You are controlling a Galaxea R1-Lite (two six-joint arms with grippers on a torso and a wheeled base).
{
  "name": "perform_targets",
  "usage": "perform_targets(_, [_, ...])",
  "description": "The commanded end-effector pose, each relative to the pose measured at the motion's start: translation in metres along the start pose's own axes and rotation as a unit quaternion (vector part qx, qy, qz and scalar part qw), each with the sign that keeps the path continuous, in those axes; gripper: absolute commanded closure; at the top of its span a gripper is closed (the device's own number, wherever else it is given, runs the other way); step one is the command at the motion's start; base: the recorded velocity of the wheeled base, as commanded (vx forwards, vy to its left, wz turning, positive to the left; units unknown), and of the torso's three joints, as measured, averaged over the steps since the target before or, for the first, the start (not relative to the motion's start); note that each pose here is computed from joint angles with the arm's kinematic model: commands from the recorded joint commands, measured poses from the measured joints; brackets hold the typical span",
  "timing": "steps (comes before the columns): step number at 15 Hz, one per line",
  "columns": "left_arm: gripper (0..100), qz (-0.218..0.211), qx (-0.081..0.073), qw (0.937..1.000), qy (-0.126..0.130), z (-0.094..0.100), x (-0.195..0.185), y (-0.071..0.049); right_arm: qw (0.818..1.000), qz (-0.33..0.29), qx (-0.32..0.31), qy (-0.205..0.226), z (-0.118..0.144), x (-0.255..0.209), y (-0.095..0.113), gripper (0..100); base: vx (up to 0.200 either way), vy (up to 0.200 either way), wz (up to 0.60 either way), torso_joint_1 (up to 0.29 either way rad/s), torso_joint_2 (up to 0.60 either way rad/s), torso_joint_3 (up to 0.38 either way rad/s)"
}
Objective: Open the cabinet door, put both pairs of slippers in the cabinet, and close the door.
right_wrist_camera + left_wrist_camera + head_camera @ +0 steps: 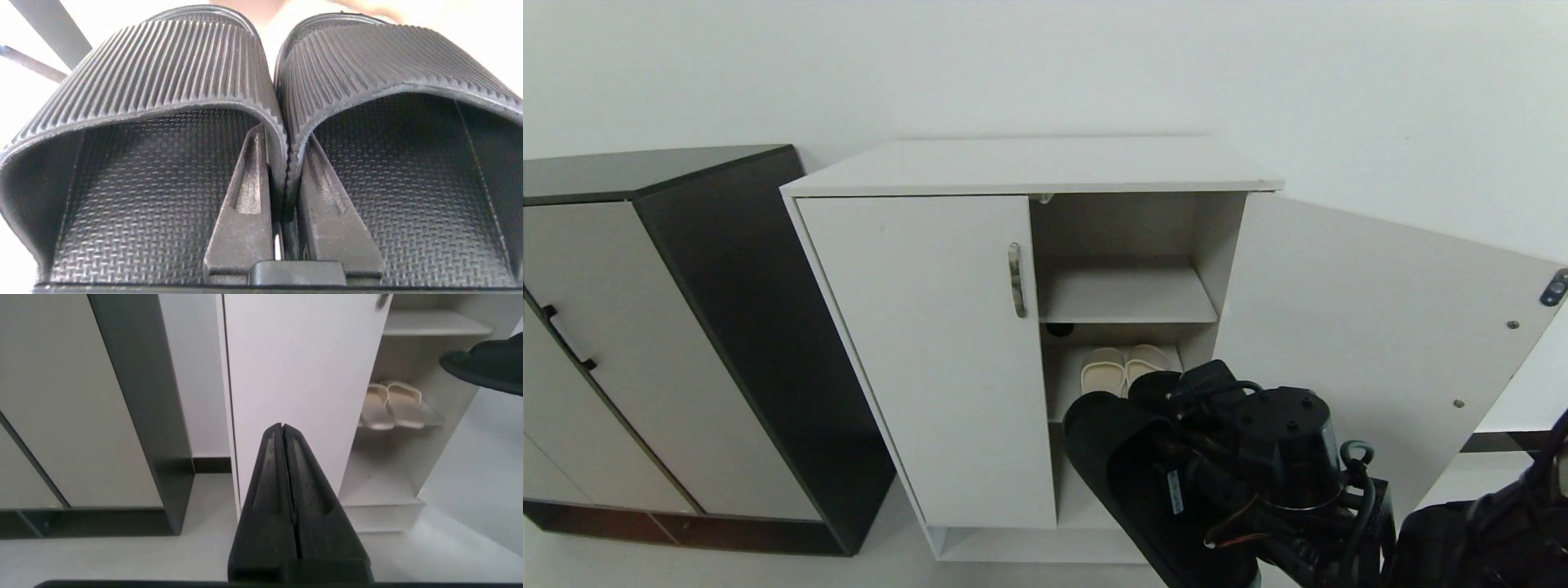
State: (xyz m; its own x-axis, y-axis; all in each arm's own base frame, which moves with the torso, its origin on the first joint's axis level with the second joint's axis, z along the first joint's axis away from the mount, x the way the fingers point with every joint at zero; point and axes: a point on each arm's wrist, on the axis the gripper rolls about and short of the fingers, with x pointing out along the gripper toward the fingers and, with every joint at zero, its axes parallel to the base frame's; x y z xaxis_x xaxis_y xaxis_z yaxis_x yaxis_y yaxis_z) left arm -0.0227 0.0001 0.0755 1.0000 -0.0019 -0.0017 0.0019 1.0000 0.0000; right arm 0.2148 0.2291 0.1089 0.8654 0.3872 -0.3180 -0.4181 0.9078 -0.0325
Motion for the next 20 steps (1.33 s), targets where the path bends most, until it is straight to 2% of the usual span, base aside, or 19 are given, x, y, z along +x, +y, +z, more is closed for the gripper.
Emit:
perform_targets(1, [100,0.0,0.0,1.0,0.001,0.0,0.0001,0.0,1.0,0.0,0.0,0.001,-0.0011,0.0007,0.0005,100,0.0,0.0,0.0,-0.09,0.45,0.369])
perform_targets(7, [100,0.0,0.0,1.0,0.001,0.0,0.0001,0.0,1.0,-0.001,0.0,0.0,-0.0008,0.001,-0.0004,100,0.0,0.0,0.0,-0.036,0.39,0.35])
perform_targets(14, [100,-0.001,0.0,1.0,0.001,0.0,0.0001,0.0,1.0,0.003,0.001,-0.012,-0.0028,0.0042,0.0004,100,0.0,0.0,0.0,0.0,0.03,0.023])
perform_targets(20, [100,-0.001,0.0,1.0,0.001,0.0,0.0001,0.0,0.999,0.03,-0.014,-0.006,-0.0105,0.0001,0.0001,100,0.0,0.0,0.0,0.0,0.0,0.0])
